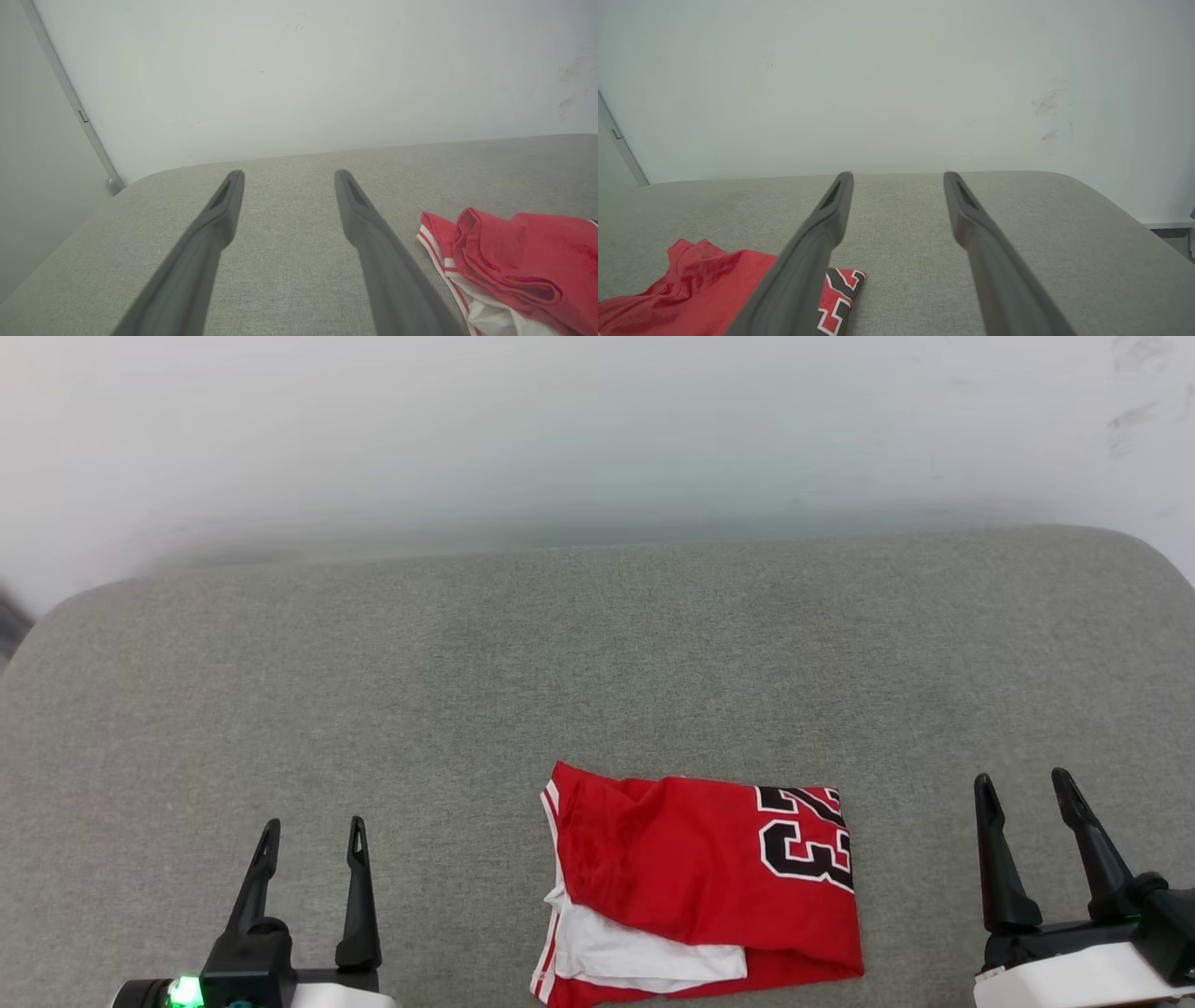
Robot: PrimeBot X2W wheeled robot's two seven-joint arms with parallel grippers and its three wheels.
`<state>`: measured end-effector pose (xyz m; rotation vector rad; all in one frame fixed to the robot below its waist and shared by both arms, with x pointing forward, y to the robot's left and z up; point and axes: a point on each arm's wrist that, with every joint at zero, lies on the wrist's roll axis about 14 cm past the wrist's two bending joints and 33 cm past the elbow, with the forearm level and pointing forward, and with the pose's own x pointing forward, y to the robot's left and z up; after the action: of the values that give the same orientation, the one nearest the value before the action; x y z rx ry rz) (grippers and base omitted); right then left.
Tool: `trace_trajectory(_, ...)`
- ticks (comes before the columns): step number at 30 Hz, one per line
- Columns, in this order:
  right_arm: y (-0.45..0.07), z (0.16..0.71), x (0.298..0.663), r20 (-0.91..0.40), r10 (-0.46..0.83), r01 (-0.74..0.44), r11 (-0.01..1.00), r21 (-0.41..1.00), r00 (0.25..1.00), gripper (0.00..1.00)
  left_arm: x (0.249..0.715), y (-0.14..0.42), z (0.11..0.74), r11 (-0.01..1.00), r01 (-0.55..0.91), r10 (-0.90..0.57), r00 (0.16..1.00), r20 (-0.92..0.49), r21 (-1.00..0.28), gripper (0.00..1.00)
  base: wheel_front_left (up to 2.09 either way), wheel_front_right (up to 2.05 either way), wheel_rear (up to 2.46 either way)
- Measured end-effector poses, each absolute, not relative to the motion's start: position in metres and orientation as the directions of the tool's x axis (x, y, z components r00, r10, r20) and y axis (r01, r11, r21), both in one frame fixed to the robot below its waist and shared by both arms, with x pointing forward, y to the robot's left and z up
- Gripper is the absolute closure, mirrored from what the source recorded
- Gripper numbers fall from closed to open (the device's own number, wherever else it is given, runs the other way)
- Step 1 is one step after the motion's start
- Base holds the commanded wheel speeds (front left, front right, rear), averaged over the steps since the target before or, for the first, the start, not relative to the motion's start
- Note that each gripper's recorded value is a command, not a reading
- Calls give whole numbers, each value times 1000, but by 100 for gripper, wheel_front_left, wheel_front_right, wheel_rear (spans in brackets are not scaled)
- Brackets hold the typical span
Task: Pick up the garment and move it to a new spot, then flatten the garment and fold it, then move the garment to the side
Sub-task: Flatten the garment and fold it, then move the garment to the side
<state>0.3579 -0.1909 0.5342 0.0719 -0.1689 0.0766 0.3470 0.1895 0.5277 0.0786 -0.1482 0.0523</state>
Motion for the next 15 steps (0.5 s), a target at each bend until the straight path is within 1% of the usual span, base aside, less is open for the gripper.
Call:
trace_trajectory(7,-194,540,361,188,60,-71,996,50,980,0,346,191,526,995,-67,56,988,145,70,0,0,0,0)
trace_trajectory(11,-205,580,379,304,54,-60,998,10,951,0,347,192,526,995,-72,61,988,144,68,0,0,0,0)
trace_trajectory(15,-206,628,401,401,102,-84,995,-61,910,0,350,192,525,996,-71,62,988,139,60,0,0,0,0)
